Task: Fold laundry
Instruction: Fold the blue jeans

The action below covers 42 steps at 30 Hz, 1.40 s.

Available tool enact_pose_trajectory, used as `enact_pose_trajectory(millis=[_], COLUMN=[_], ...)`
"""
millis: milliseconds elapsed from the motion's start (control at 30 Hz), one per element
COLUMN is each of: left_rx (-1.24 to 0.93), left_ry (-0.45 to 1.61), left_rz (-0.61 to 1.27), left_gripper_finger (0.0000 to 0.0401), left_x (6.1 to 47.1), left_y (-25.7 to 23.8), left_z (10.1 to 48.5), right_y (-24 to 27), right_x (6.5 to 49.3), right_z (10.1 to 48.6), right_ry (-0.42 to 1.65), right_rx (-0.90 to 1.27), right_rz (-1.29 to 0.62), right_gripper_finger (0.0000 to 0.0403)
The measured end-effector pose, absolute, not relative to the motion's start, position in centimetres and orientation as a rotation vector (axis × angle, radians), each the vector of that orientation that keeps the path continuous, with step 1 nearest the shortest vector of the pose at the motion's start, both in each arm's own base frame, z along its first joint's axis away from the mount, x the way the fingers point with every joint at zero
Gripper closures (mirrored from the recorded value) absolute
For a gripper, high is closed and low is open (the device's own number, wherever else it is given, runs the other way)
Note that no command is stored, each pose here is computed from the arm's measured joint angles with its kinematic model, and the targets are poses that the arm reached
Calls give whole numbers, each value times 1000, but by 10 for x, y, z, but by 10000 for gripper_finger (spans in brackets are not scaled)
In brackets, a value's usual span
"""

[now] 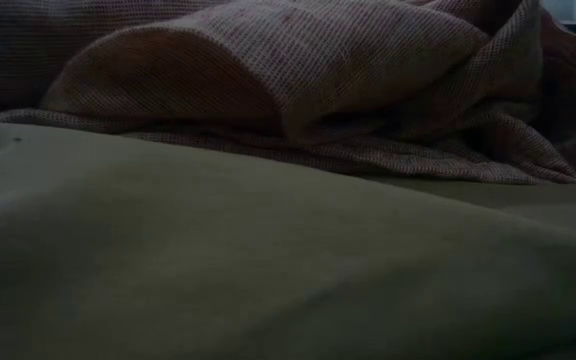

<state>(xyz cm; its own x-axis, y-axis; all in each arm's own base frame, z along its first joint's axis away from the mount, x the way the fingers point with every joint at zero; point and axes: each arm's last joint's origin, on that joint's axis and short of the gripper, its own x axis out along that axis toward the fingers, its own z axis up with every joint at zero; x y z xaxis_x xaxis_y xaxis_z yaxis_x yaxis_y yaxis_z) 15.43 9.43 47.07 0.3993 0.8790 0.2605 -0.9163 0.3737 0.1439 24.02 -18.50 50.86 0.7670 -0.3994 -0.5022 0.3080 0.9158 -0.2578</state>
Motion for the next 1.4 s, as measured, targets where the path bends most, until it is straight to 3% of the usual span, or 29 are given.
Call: enact_pose_trajectory(millis=[300, 600, 800, 1000, 1233, 1400], left_rx=[313, 226, 128, 114, 220, 304], left_ry=[-252, -362, -209, -3, 295, 483], left_rz=[1153, 1079, 1075, 1098, 1137, 1131], left_gripper_finger=[394, 394, 394, 394, 394, 379], left_x=[108, 58, 49, 59, 89, 109], left_y=[61, 35, 33, 36, 44, 49], left_z=[552, 596, 581, 559, 529, 507], right_y=[-122, -61, -33, -23, -15, -15], right_x=[206, 183, 179, 178, 178, 179], right_z=[560, 590, 583, 562, 543, 541], right_ry=[282, 49, 126, 348, 542, 559], right_rx=[-229, -221, -149, -22, 108, 137], right_rz=[-294, -123, -1, -92, -146, -154], right_gripper_finger=[403, 403, 403, 403, 403, 403])
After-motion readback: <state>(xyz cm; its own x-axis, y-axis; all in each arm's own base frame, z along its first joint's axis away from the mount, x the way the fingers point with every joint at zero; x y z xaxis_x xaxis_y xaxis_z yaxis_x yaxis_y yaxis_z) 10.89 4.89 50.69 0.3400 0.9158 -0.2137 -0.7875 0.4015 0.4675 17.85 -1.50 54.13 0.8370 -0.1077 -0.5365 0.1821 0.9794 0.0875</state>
